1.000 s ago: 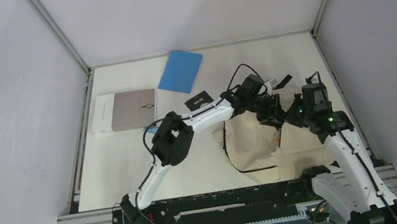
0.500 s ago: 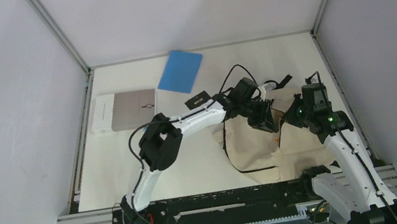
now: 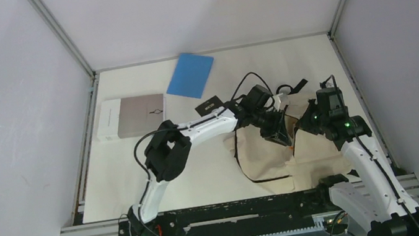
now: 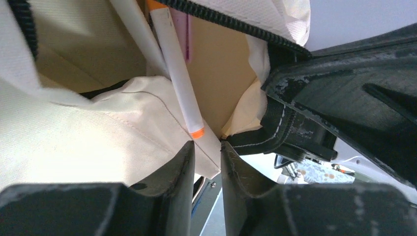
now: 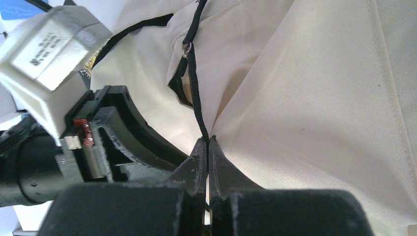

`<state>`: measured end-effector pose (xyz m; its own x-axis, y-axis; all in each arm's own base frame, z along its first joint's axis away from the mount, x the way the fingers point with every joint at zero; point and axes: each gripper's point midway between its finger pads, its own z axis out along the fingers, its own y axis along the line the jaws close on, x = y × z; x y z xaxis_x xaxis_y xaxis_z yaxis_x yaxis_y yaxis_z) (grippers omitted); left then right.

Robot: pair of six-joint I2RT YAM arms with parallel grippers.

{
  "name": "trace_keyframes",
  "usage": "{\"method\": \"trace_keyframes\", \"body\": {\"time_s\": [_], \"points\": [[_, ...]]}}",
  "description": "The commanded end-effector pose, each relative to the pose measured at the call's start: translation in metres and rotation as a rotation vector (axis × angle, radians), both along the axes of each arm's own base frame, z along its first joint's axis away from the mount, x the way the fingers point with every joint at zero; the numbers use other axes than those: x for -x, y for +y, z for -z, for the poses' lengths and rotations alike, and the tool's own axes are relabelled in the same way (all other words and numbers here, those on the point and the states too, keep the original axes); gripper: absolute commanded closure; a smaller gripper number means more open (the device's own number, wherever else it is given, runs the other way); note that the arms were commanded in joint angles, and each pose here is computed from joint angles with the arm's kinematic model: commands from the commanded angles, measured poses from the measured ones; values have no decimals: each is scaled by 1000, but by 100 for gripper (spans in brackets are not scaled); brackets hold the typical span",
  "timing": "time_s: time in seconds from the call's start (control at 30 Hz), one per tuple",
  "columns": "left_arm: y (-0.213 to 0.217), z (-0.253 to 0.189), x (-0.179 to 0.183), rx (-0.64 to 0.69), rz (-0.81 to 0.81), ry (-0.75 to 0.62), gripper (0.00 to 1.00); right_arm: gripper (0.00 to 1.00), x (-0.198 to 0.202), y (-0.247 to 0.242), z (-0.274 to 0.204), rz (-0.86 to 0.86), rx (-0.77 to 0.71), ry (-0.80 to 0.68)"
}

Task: Pack the student bag
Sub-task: Place the stationery in the student bag.

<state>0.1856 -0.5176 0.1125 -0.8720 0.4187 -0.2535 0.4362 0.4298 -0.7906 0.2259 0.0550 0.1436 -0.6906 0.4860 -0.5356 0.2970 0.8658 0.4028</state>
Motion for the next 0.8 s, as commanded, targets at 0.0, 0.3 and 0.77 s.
{"method": "trace_keyframes", "body": {"time_s": [0.0,0.3,0.77], "points": [[-20,-11,9,69,46,42,74,100,-13,5,-18,4,-29,-84],[-58,-8,23,116,68,93,100,100,-12,6,-19,4,-31,-86],[-8,-38,18,82,66,-148,66,100,-9,-5,-26,20,20,-98]]}}
